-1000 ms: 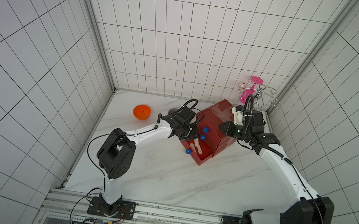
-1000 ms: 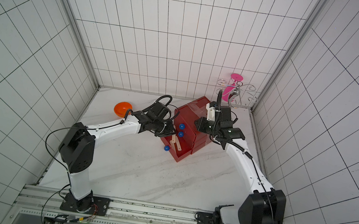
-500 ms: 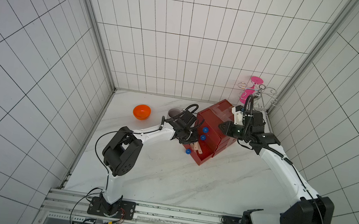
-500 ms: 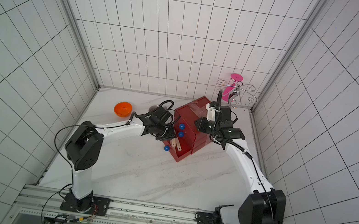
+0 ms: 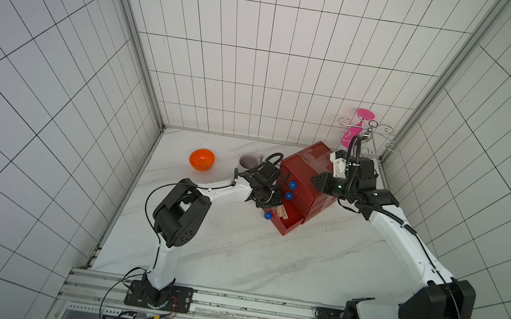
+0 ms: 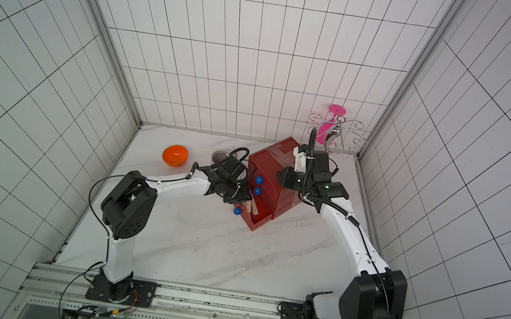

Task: Place the fruit knives into the drawer by color
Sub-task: Place the fruit knife in the drawer.

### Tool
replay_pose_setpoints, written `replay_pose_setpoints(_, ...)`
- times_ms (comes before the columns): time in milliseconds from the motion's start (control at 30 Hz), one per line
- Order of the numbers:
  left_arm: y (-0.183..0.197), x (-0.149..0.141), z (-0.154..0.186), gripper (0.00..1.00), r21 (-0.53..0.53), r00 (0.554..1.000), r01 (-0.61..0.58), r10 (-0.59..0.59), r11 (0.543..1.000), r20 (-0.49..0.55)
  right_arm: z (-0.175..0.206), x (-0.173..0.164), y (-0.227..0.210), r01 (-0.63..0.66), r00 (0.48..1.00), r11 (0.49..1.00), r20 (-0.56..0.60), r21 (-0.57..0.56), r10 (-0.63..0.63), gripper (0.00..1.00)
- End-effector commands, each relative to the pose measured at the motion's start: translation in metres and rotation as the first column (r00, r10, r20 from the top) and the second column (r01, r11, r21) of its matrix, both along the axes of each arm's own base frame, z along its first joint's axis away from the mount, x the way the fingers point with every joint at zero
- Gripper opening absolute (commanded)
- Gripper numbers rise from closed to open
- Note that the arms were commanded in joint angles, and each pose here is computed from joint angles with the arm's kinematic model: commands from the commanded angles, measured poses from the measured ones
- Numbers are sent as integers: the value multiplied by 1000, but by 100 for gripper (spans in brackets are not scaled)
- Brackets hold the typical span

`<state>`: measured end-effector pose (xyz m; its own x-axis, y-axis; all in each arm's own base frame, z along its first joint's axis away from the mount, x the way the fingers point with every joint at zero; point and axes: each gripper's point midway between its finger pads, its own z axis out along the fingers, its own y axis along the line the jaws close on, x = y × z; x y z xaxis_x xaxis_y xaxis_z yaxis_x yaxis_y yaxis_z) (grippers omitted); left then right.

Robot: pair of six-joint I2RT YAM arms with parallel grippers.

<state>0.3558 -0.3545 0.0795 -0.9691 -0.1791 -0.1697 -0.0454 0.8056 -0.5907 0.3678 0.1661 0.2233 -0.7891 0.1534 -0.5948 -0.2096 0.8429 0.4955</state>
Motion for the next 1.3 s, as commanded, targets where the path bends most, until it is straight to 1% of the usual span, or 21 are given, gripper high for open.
replay_pose_setpoints(0, -10, 2, -1, 19, -27, 1000, 1, -1, 1000, 8, -132, -112, -31, -66, 802, 981, -594, -185, -58, 21)
replay_pose_setpoints(433, -21, 0, -3, 28, -50, 1000, 22, -22, 998, -3, -132, -112, -32, -66, 802, 980, -595, -186, -59, 21)
replay_pose_setpoints(567, -23, 0, 0, 31, -57, 1000, 29, -29, 998, 1, -132, -112, -32, -64, 802, 981, -595, -185, -60, 21)
replay_pose_setpoints(733, -23, 1, 8, 32, -68, 999, 31, -30, 997, 14, -132, -111, -32, -65, 801, 981, -595, -185, -60, 21)
replay_pose_setpoints(900, -20, 2, 30, 31, -81, 999, 20, -16, 997, 52, -132, -111, -32, -67, 802, 980, -594, -185, -58, 21)
replay_pose_setpoints(1133, -2, -1, 85, 22, -86, 988, -13, 26, 996, 152, -132, -111, -33, -64, 803, 980, -593, -187, -60, 21)
replay_pose_setpoints(1267, 17, -8, 105, 18, -85, 978, -45, 61, 995, 197, -132, -111, -32, -64, 803, 981, -593, -184, -59, 21)
